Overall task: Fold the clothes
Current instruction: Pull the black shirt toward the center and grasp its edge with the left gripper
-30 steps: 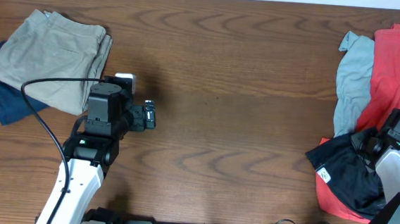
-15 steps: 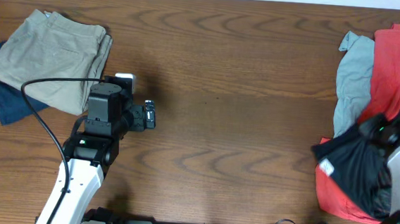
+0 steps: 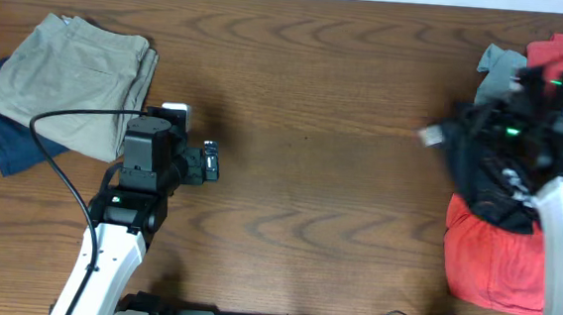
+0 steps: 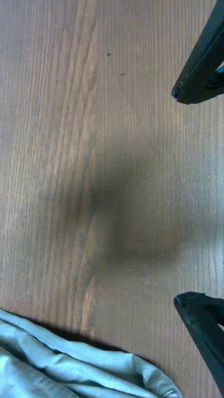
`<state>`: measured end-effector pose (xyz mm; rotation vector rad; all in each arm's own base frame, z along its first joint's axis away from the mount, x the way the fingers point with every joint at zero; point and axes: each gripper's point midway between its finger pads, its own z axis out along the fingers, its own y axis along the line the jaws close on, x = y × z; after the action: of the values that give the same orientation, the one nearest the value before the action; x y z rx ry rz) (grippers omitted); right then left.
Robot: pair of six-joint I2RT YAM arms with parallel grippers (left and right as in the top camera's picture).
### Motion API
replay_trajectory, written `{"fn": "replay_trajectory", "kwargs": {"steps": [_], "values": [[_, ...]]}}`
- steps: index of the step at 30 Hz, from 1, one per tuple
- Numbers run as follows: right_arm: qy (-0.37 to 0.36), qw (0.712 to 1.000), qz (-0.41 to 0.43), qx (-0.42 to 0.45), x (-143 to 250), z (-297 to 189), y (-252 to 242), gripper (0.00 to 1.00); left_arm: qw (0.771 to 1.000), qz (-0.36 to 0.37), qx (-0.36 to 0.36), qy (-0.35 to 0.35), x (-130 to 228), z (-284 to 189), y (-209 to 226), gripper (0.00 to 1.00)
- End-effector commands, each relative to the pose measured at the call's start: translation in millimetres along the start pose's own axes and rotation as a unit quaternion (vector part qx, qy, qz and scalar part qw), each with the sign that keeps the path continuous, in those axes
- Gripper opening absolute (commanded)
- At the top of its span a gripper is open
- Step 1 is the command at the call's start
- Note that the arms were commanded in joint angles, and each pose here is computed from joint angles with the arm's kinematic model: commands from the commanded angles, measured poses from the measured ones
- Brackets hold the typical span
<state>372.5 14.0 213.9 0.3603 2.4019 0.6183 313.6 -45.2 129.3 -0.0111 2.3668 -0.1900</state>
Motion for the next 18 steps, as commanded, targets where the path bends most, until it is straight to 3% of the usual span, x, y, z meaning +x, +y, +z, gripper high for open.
{"fn": "replay_trajectory", "kwargs": {"steps": [1,11,14,15,17,18], "values": [[0.03,0.992,-0.085,-0.092,22,15,71,0.01,1.0,-0.002,0.009,-0.012,-10,-5,-5,0.98],[-0.029,0.948,-0.244,-0.201,51,51,206,0.04,1.0,-0.002,0.009,-0.012,-10,-5,-5,0.98],[-0.021,0.951,-0.251,-0.181,61,73,208,0.21,1.0,-0.002,0.009,-0.012,-10,-5,-5,0.98],[-0.02,0.953,-0.249,-0.169,61,80,203,0.33,1.0,-0.002,0.009,-0.011,-10,-5,-5,0.98],[-0.021,0.959,-0.244,-0.144,58,89,192,0.78,1.0,-0.002,0.009,-0.012,-10,-5,-5,0.98],[-0.023,0.962,-0.239,-0.13,54,92,184,0.9,1.0,-0.002,0.009,-0.012,-10,-5,-5,0.98]]}}
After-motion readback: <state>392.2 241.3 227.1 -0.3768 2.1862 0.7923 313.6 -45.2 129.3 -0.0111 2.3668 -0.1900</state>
